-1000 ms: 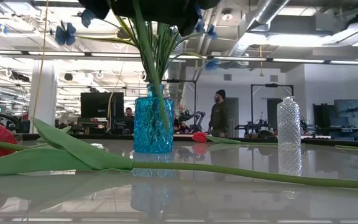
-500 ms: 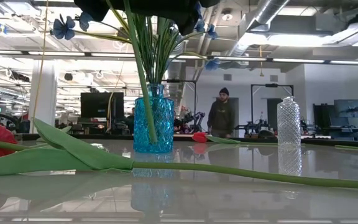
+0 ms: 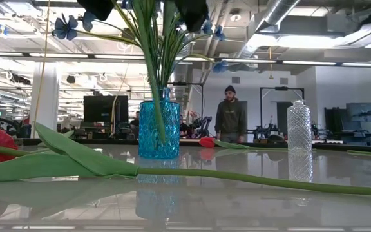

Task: Sort flowers into vase by color
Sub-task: Put the black tulip into the blue vase

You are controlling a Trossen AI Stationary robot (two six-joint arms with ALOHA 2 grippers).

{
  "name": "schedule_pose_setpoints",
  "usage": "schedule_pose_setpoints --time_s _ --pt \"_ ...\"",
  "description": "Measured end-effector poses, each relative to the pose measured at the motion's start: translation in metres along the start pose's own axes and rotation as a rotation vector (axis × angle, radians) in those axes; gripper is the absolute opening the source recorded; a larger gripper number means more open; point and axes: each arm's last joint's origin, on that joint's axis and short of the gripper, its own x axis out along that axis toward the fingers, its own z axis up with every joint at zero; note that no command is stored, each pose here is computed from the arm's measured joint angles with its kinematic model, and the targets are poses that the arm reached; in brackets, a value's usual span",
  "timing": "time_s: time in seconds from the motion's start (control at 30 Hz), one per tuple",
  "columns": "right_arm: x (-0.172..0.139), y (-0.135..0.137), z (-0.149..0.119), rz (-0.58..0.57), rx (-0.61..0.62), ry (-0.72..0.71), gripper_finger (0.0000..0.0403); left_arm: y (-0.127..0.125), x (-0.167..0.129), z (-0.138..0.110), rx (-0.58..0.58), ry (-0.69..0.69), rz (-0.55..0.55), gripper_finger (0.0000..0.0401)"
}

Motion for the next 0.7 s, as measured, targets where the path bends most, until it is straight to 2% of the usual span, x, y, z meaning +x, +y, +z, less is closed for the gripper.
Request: schedule_pose_setpoints --time_s 0.17,0.37,0.43,0.6,0.7 --pt "-0.031 0.015 0.020 0.049 -0.043 0.004 0.0025 0.000 -0.008 0.000 0.021 0.029 0.000 0.0130" --pt "-0.083 0.029 0.052 0.087 -0.146 -0.061 0.0027 -0.001 -0.021 -0.005 0.071 0.115 0.000 0.0137" --pt "-0.103 0.029 0.065 0.046 -0.175 -0.104 0.0030 -0.002 -0.023 -0.009 0.097 0.155 0.000 0.0137" --pt "-0.148 0.017 0.082 -0.147 -0.195 -0.119 0.0026 -0.006 -0.021 -0.023 0.112 0.245 0.008 0.0137" --pt "-0.174 0.006 0.100 -0.196 -0.196 -0.220 0.0026 -0.013 -0.018 -0.030 0.145 0.272 -0.026 0.0137"
